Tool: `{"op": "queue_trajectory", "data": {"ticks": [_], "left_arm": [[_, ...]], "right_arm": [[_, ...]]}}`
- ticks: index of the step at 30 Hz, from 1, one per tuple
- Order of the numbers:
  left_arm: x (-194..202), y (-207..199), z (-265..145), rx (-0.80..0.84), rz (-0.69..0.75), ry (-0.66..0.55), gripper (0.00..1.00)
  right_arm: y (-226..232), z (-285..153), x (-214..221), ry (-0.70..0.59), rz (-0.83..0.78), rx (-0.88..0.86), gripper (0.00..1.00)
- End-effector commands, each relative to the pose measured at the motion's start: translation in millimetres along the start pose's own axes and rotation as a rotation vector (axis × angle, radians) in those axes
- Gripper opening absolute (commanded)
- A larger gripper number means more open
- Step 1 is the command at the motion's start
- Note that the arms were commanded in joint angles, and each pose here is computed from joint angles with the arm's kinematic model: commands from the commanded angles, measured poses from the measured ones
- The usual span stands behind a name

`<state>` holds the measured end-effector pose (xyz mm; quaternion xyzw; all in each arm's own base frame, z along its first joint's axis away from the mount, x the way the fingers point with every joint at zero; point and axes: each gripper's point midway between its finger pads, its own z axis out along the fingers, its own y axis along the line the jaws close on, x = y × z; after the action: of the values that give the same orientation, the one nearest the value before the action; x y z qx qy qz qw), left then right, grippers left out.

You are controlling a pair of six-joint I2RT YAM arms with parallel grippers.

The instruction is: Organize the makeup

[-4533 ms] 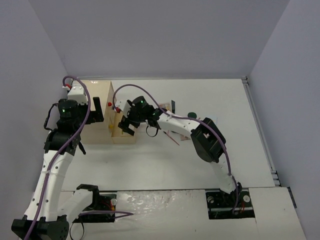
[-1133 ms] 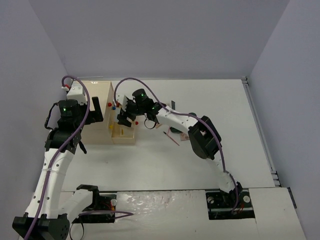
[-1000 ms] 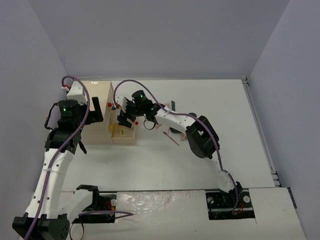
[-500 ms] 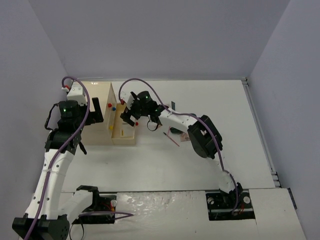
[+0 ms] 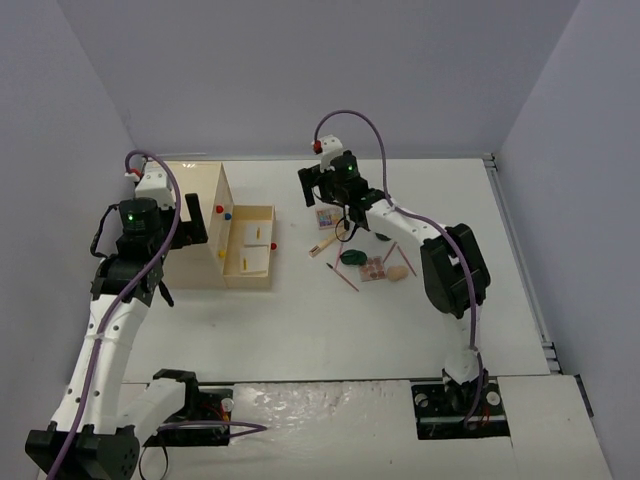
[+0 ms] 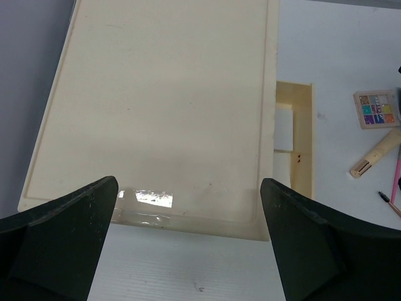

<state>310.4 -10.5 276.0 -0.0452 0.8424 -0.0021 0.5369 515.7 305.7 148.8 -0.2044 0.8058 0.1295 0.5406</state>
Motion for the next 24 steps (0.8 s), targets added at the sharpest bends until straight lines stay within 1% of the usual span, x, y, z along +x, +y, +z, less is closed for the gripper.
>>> {"op": "queue_trajectory", "data": {"ticks": [1,5,9,17,24], "left_arm": [[-25,-2,-1,0.012,-0.019,-0.074,0.97],[-23,-3,1,0.012,-0.018,-0.065,0.97],[-23,-3,2,0.015,-0.017,-0.061,0.97],[-23,-4,2,0.021,-0.02,-0.058,0.97],[-22,-5,2,0.022,-0.02,-0.056,0.97]], "right_arm": [[-3,8,25,0.055,0.129,0.072,0.96],[-5,23,51,0.11,0.186,0.092,0.96],[-7,32,69,0.144,0.205,0.113,0.96],[-22,38,100,0.193,0.234,0.21,0.96],[-28,37,119,0.225,0.242,0.254,0.96]]}}
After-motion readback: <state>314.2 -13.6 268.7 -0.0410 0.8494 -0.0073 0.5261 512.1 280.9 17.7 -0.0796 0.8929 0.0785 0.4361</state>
